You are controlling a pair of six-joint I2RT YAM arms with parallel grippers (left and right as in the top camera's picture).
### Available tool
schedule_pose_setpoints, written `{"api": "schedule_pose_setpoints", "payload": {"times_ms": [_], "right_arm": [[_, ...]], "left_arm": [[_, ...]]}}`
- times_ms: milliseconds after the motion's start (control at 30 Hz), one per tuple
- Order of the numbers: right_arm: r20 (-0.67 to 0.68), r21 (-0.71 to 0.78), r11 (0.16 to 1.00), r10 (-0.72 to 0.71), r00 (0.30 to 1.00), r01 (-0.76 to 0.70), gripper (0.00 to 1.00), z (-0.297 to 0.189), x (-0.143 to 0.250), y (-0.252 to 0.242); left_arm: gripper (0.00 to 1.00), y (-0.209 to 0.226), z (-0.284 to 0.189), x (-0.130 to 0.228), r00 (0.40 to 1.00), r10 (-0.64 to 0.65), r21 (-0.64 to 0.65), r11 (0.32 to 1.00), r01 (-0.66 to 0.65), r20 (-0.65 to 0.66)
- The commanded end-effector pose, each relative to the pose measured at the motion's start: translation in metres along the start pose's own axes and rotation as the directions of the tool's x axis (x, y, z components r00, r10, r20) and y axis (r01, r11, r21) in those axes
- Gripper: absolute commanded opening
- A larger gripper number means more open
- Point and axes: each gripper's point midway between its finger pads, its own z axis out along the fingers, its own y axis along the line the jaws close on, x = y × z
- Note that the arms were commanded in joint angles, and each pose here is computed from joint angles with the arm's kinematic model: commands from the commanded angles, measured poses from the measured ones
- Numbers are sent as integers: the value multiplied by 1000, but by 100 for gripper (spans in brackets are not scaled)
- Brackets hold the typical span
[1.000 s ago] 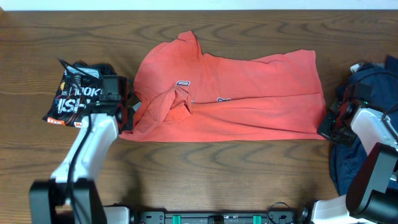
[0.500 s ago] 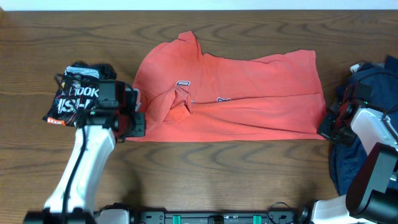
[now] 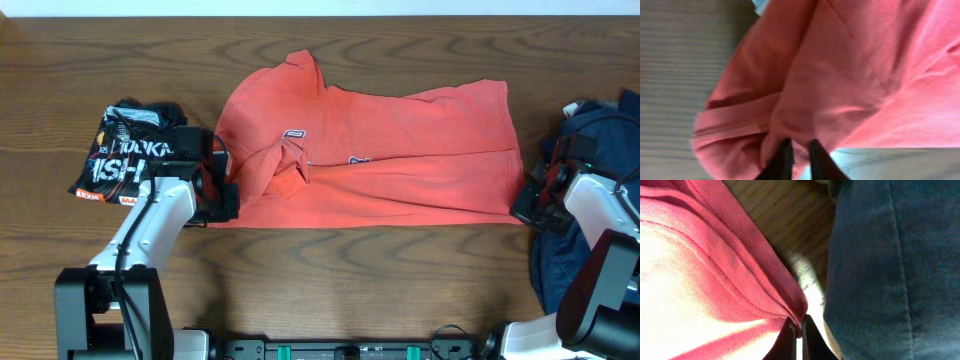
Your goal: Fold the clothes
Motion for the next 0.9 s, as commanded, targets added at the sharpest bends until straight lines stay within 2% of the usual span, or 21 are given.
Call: {"api": "schedule_pose_setpoints", "payload": {"times_ms": [0, 167, 200, 233, 267, 333, 433, 500, 567, 667, 733, 767, 800, 867], "right_arm": [[16, 21, 1000, 23, 1000, -23, 1, -3, -7, -5], [16, 21, 1000, 23, 1000, -23, 1, -3, -7, -5], [17, 21, 1000, 23, 1000, -23, 1, -3, -7, -5], [16, 21, 1000, 23, 1000, -23, 1, -3, -7, -5], [16, 21, 1000, 23, 1000, -23, 1, -3, -7, -5], [15, 21, 1000, 23, 1000, -23, 1, -3, -7, -5], [16, 21, 1000, 23, 1000, -23, 1, -3, -7, -5], [16, 21, 1000, 23, 1000, -23, 1, -3, -7, -5], [16, 21, 1000, 23, 1000, -23, 1, -3, -7, -5], [16, 21, 1000, 23, 1000, -23, 1, -3, -7, -5], [17, 21, 1000, 23, 1000, -23, 1, -3, -7, -5], [16, 21, 1000, 23, 1000, -23, 1, -3, -7, -5], [16, 21, 1000, 23, 1000, -23, 1, -3, -7, -5], [15, 21, 1000, 23, 1000, -23, 1, -3, -7, -5]], "left_arm": [[9, 12, -4, -7, 1000, 4, -72, 997, -2, 22], [6, 12, -4, -6, 1000, 4, -71, 997, -3, 16], [12, 12, -4, -5, 1000, 3, -71, 997, -3, 13], [36, 12, -4, -4, 1000, 3, -71, 997, -3, 10], [47, 12, -4, -4, 1000, 3, -71, 997, -3, 8], [48, 12, -4, -3, 1000, 4, -71, 997, -3, 6], [54, 12, -4, -4, 1000, 5, -72, 997, -4, 8], [55, 12, -4, -4, 1000, 4, -71, 997, -4, 10], [50, 12, -4, -4, 1000, 4, -71, 998, -3, 9], [26, 10, -4, -2, 1000, 3, -58, 998, -3, 0], [19, 9, -4, -1, 1000, 2, -53, 999, -3, -3], [10, 9, -4, 0, 1000, 2, -53, 999, -2, -6], [6, 9, -4, 0, 1000, 2, -53, 999, -2, -7], [6, 9, -4, 0, 1000, 3, -54, 999, -3, -7]]}}
